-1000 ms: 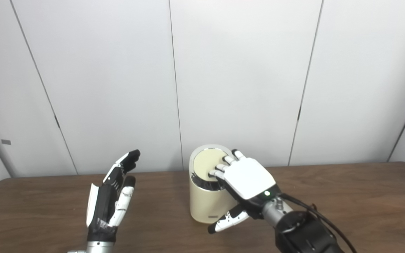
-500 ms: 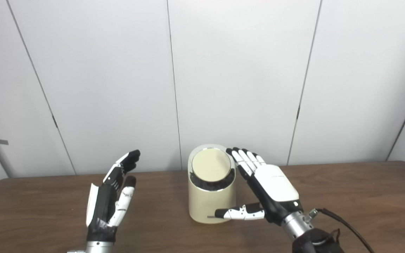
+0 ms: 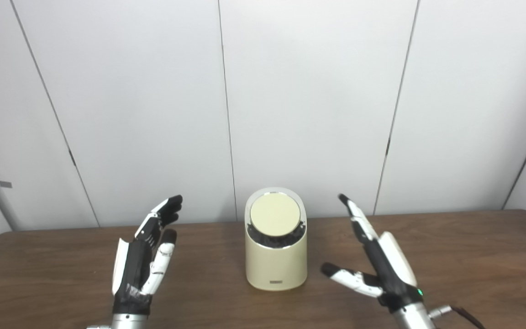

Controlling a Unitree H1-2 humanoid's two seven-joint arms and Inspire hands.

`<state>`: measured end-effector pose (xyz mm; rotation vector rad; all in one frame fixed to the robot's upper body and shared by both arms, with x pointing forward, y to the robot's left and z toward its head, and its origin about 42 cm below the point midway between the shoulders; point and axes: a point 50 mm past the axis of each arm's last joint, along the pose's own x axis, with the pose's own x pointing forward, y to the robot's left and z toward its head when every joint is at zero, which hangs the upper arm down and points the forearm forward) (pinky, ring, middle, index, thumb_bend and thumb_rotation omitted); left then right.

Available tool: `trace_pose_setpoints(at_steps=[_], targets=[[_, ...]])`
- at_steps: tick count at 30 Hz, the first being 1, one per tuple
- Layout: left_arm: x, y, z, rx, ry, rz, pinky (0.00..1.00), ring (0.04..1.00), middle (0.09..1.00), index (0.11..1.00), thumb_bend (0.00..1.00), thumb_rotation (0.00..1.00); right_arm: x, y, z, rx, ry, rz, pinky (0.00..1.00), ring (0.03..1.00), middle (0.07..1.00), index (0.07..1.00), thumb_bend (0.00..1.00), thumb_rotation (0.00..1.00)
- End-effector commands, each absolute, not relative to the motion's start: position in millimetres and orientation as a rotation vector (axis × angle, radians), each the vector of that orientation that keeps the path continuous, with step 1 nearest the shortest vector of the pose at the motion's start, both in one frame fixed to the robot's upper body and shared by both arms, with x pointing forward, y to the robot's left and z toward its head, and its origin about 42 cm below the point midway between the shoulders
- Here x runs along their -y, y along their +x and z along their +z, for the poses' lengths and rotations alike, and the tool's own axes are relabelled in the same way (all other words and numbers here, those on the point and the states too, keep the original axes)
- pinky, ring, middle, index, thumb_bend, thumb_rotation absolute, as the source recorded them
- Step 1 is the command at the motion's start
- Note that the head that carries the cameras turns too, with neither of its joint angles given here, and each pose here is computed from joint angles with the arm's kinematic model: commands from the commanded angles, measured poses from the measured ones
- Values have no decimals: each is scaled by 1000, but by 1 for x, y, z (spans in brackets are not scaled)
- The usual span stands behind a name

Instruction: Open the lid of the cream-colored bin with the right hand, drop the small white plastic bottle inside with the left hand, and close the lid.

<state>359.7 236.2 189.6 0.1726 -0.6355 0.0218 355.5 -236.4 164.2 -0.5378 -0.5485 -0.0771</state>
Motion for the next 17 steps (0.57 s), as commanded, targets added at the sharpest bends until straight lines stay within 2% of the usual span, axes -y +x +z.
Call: trace_pose_setpoints(at_steps=[1,2,3,4,5,7,9,11,13,17], targets=[[-240,361,204,698,154,22,842,854,863,845,394,830,239,360,179,677,-471,-151,906,961,974,954,414,944],[-240,361,202,691,151,18,842,854,864,846,380,827,241,360,176,675,-466,-172,894,953,967,944,387,949],[-240,359,199,681,156,14,829,856,868,853,322,807,243,359,173,666,-456,-180,826,905,920,897,284,819],[-240,359,197,674,160,11,819,857,867,851,283,784,245,358,171,660,-449,-184,775,866,883,861,250,701],[-239,357,192,662,163,5,813,858,867,850,264,771,246,357,170,651,-442,-194,749,847,865,843,233,635],[-237,355,187,644,164,0,790,846,858,839,236,687,246,356,171,645,-415,-202,672,783,806,789,235,507],[-235,355,184,635,158,3,777,836,853,832,227,647,245,357,175,649,-393,-204,651,761,784,773,240,428],[-233,355,182,630,155,8,770,830,847,827,230,643,245,359,176,656,-383,-205,648,755,776,770,243,325],[-233,354,180,625,157,18,767,827,844,826,234,665,244,359,178,666,-376,-215,612,728,756,746,256,287],[-232,352,176,614,166,41,740,804,824,813,246,606,242,359,179,669,-343,-218,595,716,746,710,265,123]])
